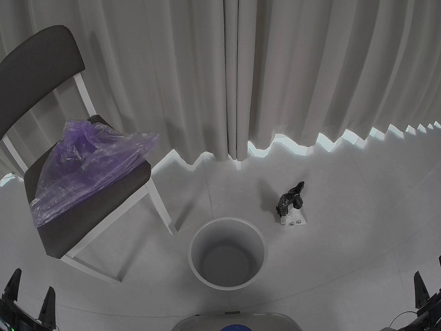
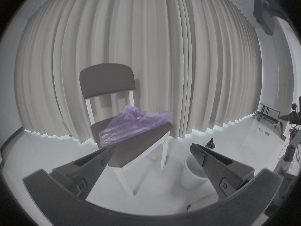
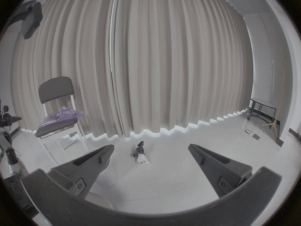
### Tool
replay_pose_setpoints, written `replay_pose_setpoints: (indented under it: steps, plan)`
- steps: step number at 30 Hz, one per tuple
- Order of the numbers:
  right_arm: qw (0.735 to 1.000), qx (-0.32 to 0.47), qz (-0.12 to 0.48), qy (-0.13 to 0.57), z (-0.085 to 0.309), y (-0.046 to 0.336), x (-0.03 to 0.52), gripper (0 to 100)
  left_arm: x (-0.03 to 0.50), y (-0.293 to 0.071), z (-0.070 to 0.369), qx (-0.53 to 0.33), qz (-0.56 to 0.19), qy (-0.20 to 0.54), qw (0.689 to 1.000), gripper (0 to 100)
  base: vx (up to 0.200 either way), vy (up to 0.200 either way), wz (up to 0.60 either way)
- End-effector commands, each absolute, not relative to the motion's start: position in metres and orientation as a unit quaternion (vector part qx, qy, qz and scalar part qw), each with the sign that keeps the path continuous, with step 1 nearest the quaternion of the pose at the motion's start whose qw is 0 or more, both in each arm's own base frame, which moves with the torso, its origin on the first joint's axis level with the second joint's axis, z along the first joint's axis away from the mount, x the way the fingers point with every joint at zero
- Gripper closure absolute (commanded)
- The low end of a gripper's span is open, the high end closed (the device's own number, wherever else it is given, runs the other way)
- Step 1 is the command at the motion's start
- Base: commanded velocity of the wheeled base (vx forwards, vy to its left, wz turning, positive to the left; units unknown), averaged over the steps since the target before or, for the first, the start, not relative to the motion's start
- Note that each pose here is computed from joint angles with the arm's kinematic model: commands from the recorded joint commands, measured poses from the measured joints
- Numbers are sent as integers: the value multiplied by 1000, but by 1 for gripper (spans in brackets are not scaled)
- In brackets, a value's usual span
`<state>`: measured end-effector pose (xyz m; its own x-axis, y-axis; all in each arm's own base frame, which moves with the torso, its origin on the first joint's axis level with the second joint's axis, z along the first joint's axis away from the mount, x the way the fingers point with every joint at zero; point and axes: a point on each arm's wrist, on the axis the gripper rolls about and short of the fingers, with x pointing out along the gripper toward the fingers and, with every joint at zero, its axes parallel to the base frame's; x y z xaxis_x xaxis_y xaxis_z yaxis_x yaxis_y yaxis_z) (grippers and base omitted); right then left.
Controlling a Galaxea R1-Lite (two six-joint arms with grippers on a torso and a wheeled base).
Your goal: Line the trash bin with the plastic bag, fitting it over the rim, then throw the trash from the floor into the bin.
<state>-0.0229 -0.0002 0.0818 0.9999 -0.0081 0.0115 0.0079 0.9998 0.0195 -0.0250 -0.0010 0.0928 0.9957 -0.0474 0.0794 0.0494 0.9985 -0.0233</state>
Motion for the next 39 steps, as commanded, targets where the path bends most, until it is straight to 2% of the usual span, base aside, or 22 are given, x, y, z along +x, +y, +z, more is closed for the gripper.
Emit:
replay_pose_setpoints:
  steps: [1, 3, 4, 5, 6, 9, 10, 11, 15, 21, 25, 29, 30, 32, 36, 39]
  plan:
    - [999, -5, 28, -28, 83, 1, -24, 0, -42, 0, 160, -70, -65, -133, 986, 0, 0, 0, 0]
    - [990, 21, 67, -121, 121, 3, -35, 0, -47, 1, 175, -55, -48, -131, 989, 0, 0, 0, 0]
    - [986, 31, 82, -145, 137, 3, -41, 0, -49, 2, 178, -37, -36, -124, 991, 0, 0, 0, 0]
    - [986, 31, 82, -145, 137, 3, -41, 0, -49, 2, 178, -37, -36, -124, 991, 0, 0, 0, 0]
    - [984, 30, 88, -149, 161, 4, -46, 0, -50, 2, 185, 22, -9, -91, 996, 0, 0, 0, 0]
    - [989, -1, 92, -111, 182, 4, -42, 0, -48, 3, 194, 92, 21, -54, 994, 0, 0, 0, 0]
    - [989, -1, 92, -111, 182, 4, -42, 0, -48, 3, 194, 92, 21, -54, 994, 0, 0, 0, 0]
    - [992, -16, 94, -83, 192, 4, -33, 0, -39, 4, 200, 120, 30, -29, 992, 0, 0, 0, 0]
    - [994, -21, 97, -42, 216, 4, -8, 0, -20, 4, 213, 176, 45, 14, 983, 0, 0, 0, 0]
    - [990, -16, 141, -10, 251, 6, 31, 0, 23, 5, 220, 202, 86, 113, 969, 0, 0, 0, 0]
    - [990, -12, 142, -9, 259, 6, 48, 0, 37, 6, 220, 235, 97, 150, 955, 0, 0, 0, 0]
    - [989, 11, 148, 8, 256, 7, 57, 0, 50, 12, 214, 304, 127, 208, 921, 0, 0, 0, 0]
    - [989, 11, 148, 8, 256, 7, 57, 0, 50, 12, 214, 304, 127, 208, 921, 0, 0, 0, 0]
    - [986, 23, 163, 27, 253, 9, 65, 0, 60, 17, 214, 343, 144, 241, 897, 0, 0, 0, 0]
    - [984, 61, 164, 39, 254, 10, 69, 0, 72, 21, 218, 351, 154, 242, 891, 0, 0, 0, 0]
    - [977, 128, 166, 33, 261, 10, 65, 0, 83, 23, 217, 353, 155, 245, 890, 0, 0, 0, 0]
